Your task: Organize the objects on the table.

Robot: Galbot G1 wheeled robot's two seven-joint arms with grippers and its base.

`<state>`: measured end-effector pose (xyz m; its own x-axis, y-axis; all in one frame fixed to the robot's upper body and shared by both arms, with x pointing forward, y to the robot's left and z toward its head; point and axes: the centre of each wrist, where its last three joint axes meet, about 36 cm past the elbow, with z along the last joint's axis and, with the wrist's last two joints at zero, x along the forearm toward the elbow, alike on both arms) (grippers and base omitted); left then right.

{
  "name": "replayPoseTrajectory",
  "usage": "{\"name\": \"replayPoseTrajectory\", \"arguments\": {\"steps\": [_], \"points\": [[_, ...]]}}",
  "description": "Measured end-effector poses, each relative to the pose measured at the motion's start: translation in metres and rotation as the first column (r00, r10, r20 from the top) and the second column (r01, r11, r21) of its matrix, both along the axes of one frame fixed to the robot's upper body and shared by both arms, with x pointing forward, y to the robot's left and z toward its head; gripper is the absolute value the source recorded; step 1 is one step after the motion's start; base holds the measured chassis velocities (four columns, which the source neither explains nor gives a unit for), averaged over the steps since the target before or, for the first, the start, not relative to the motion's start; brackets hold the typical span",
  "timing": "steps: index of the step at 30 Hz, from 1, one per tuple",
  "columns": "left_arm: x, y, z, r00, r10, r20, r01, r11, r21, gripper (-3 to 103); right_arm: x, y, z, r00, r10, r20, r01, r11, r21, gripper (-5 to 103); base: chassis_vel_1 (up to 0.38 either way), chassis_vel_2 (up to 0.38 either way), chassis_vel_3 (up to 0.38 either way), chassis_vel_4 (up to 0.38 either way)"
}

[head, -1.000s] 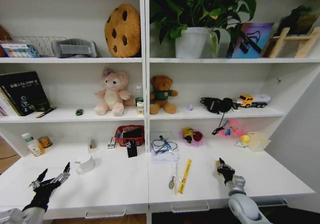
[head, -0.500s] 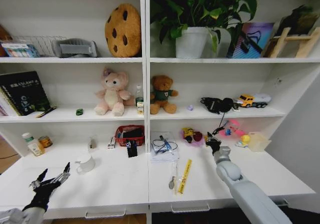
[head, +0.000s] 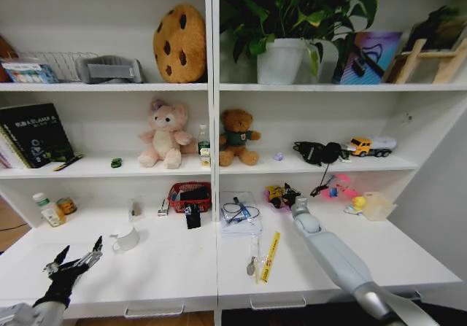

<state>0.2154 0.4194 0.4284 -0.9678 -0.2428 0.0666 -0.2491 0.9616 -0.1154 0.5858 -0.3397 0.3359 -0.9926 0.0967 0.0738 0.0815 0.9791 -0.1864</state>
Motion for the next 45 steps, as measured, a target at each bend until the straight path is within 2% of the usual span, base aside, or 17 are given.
{"name": "replayPoseTrajectory", "arguments": {"steps": [1, 2, 3, 6, 9, 10, 11, 13, 14, 15, 16, 18, 22, 30, 34, 40, 45], "points": [[0.000, 0.000, 0.000, 1.000, 0.000, 0.000, 0.000, 1.000, 0.000, 100, -0.002, -0.005, 0.002, 1.000, -0.009, 0.009, 0.009, 1.000, -0.005, 21, 0.000, 0.000, 0.000, 0.000], [0.000, 0.000, 0.000, 1.000, 0.000, 0.000, 0.000, 1.000, 0.000, 100, -0.003, -0.006, 0.004, 1.000, -0.007, 0.015, 0.007, 1.000, -0.006, 27, 0.000, 0.000, 0.000, 0.000], [0.000, 0.000, 0.000, 1.000, 0.000, 0.000, 0.000, 1.000, 0.000, 100, -0.003, -0.006, 0.004, 1.000, -0.007, 0.015, 0.007, 1.000, -0.006, 27, 0.000, 0.000, 0.000, 0.000], [0.000, 0.000, 0.000, 1.000, 0.000, 0.000, 0.000, 1.000, 0.000, 100, -0.014, -0.005, 0.013, 0.999, 0.005, 0.035, -0.005, 1.000, -0.001, 43, 0.000, 0.000, 0.000, 0.000], [0.000, 0.000, 0.000, 1.000, 0.000, 0.000, 0.000, 1.000, 0.000, 100, -0.028, -0.001, 0.021, 0.999, 0.018, 0.050, -0.019, 1.000, 0.010, 54, 0.000, 0.000, 0.000, 0.000], [0.000, 0.000, 0.000, 1.000, 0.000, 0.000, 0.000, 1.000, 0.000, 100, -0.028, -0.001, 0.021, 0.999, 0.018, 0.050, -0.019, 1.000, 0.010, 54, 0.000, 0.000, 0.000, 0.000], [0.000, 0.000, 0.000, 1.000, 0.000, 0.000, 0.000, 1.000, 0.000, 100, -0.042, 0.001, 0.024, 0.998, 0.025, 0.055, -0.026, 0.999, 0.019, 60, 0.000, 0.000, 0.000, 0.000], [0.000, 0.000, 0.000, 1.000, 0.000, 0.000, 0.000, 1.000, 0.000, 100, -0.049, 0.002, 0.024, 0.998, 0.029, 0.053, -0.030, 0.999, 0.022, 60, 0.000, 0.000, 0.000, 0.000], [0.000, 0.000, 0.000, 1.000, 0.000, 0.000, 0.000, 1.000, 0.000, 100, -0.076, 0.001, 0.023, 0.998, 0.036, 0.043, -0.037, 0.999, 0.031, 70, 0.000, 0.000, 0.000, 0.000], [0.000, 0.000, 0.000, 1.000, 0.000, 0.000, 0.000, 1.000, 0.000, 100, -0.103, -0.003, 0.026, 0.998, 0.036, 0.045, -0.038, 0.999, 0.035, 76, 0.000, 0.000, 0.000, 0.000], [0.000, 0.000, 0.000, 1.000, 0.000, 0.000, 0.000, 1.000, 0.000, 100, -0.103, -0.003, 0.026, 0.998, 0.036, 0.045, -0.038, 0.999, 0.035, 76, 0.000, 0.000, 0.000, 0.000], [0.000, 0.000, 0.000, 1.000, 0.000, 0.000, 0.000, 1.000, 0.000, 100, -0.135, -0.006, 0.035, 0.997, 0.045, 0.058, -0.047, 0.998, 0.037, 86, 0.000, 0.000, 0.000, 0.000], [0.000, 0.000, 0.000, 1.000, 0.000, 0.000, 0.000, 1.000, 0.000, 100, -0.179, -0.005, 0.044, 0.996, 0.055, 0.072, -0.059, 0.997, 0.050, 96, 0.000, 0.000, 0.000, 0.000], [0.000, 0.000, 0.000, 1.000, 0.000, 0.000, 0.000, 1.000, 0.000, 100, -0.243, -0.008, 0.061, 0.995, 0.041, 0.086, -0.047, 0.997, 0.066, 100, 0.000, 0.000, 0.000, 0.000], [0.000, 0.000, 0.000, 1.000, 0.000, 0.000, 0.000, 1.000, 0.000, 100, -0.290, -0.019, 0.064, 0.990, 0.088, 0.108, -0.092, 0.995, 0.030, 100, 0.000, 0.000, 0.000, 0.000], [0.000, 0.000, 0.000, 1.000, 0.000, 0.000, 0.000, 1.000, 0.000, 100, -0.314, -0.048, 0.059, 0.977, 0.168, 0.134, -0.169, 0.986, -0.005, 100, 0.000, 0.000, 0.000, 0.000], [0.000, 0.000, 0.000, 1.000, 0.000, 0.000, 0.000, 1.000, 0.000, 100, -0.314, -0.069, 0.047, 0.962, 0.230, 0.146, -0.225, 0.973, -0.050, 100, 0.000, 0.000, 0.000, 0.000]]}}
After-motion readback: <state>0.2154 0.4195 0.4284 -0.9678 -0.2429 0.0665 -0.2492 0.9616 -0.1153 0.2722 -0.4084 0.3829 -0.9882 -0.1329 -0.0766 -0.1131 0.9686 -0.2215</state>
